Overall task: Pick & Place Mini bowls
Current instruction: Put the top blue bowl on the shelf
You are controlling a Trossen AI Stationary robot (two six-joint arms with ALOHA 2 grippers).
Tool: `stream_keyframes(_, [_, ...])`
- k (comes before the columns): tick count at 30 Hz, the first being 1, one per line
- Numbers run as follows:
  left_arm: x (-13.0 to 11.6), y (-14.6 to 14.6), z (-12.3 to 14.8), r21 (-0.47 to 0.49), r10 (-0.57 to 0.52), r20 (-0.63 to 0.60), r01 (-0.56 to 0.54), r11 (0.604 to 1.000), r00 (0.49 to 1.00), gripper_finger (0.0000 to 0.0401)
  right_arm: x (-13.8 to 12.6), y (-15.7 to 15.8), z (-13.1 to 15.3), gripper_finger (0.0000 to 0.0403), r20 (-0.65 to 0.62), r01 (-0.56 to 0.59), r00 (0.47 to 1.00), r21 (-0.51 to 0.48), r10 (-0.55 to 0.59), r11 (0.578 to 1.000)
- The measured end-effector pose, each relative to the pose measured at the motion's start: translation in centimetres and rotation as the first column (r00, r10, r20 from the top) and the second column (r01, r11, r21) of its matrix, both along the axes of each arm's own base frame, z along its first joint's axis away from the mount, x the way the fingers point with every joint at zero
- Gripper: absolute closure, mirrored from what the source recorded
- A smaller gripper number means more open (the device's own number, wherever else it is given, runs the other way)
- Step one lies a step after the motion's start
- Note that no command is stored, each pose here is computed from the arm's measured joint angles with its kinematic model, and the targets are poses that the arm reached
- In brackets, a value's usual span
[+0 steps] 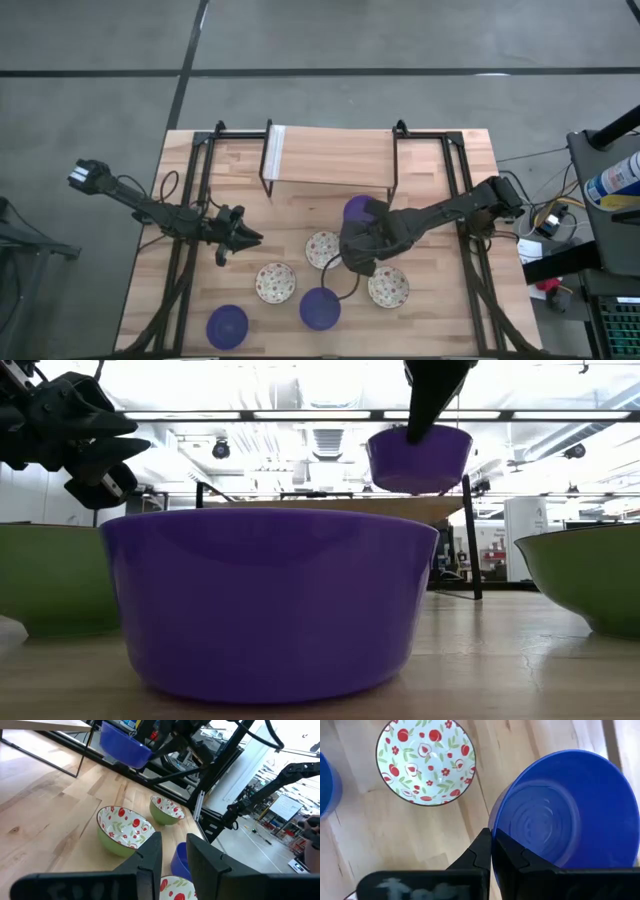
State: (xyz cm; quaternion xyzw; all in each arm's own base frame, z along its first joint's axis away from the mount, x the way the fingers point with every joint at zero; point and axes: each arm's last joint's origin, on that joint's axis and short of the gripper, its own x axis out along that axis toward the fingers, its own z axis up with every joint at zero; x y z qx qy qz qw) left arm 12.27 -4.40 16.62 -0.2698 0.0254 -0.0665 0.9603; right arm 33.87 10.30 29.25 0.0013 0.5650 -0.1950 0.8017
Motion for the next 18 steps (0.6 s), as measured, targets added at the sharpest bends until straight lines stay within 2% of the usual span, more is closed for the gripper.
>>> stream_keyframes(9, [0.0,0.0,0.0,-0.001,0.0,0.0,0.0,1.0,1.0,0.0318,0.2,-1.6,1.3,0.0394,-0.003,0.033,0.999,-0.02,-0.033,0.999])
stream_keyframes(18, [0.0,0.0,0.0,-0.007,0.0,-0.001,0.0,1.0,1.0,0.0318,1.1,-5.5,2.2,0.0394,-0.003,0.066,0.998,-0.038,-0.066,0.997])
